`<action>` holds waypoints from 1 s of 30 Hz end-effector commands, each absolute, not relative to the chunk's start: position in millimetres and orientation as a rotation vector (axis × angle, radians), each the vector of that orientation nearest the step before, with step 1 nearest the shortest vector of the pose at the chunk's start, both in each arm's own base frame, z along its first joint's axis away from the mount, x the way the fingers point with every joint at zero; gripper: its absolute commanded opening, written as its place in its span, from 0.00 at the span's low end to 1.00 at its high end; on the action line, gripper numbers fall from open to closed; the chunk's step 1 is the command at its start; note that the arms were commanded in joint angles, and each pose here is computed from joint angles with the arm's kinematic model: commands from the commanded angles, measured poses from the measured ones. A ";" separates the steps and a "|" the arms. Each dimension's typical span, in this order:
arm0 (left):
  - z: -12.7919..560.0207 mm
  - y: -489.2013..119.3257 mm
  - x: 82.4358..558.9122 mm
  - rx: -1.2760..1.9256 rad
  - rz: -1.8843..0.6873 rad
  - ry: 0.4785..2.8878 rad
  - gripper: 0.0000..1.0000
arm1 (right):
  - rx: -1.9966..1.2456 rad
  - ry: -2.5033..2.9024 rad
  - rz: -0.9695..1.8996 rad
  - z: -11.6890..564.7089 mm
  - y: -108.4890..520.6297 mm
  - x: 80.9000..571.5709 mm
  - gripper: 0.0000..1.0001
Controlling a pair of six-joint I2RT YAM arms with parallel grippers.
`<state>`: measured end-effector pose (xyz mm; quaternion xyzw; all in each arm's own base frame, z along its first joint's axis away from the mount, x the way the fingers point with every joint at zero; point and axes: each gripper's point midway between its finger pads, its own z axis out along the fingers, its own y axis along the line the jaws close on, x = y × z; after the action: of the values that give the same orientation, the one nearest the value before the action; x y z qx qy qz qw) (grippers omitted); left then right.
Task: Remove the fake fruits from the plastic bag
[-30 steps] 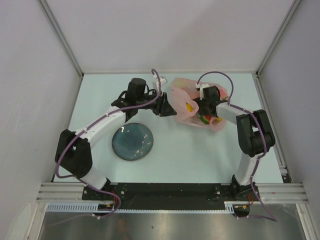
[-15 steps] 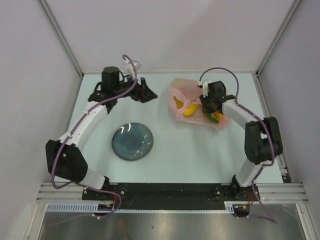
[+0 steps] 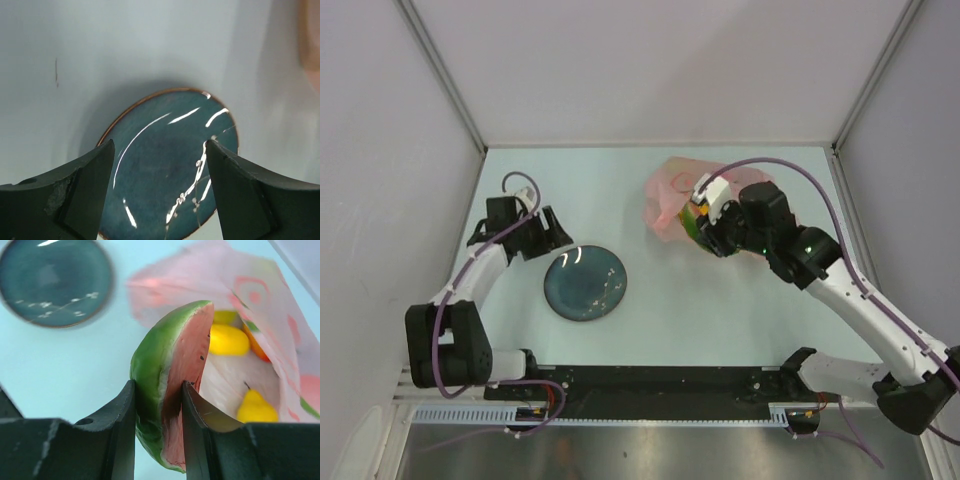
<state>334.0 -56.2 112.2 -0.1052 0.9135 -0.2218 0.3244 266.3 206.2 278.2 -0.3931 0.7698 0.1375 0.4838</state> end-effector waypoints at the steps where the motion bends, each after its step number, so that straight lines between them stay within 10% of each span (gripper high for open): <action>1: 98.5 -36.4 309.2 -0.510 -0.459 2.391 0.80 | -1.134 1.747 0.339 290.6 234.9 240.0 0.05; 24: 85.5 -107.4 289.1 -0.533 -0.824 2.412 0.78 | -1.157 1.789 0.494 247.1 335.3 253.2 0.05; 30: 125.7 -45.6 293.2 -0.581 -0.473 2.378 0.81 | -1.154 1.792 0.527 245.0 340.0 252.3 0.05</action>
<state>283.9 -88.7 86.7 -0.2018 0.9108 -0.2513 0.2581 247.6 326.7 219.2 -0.4835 0.7410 0.1889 0.4261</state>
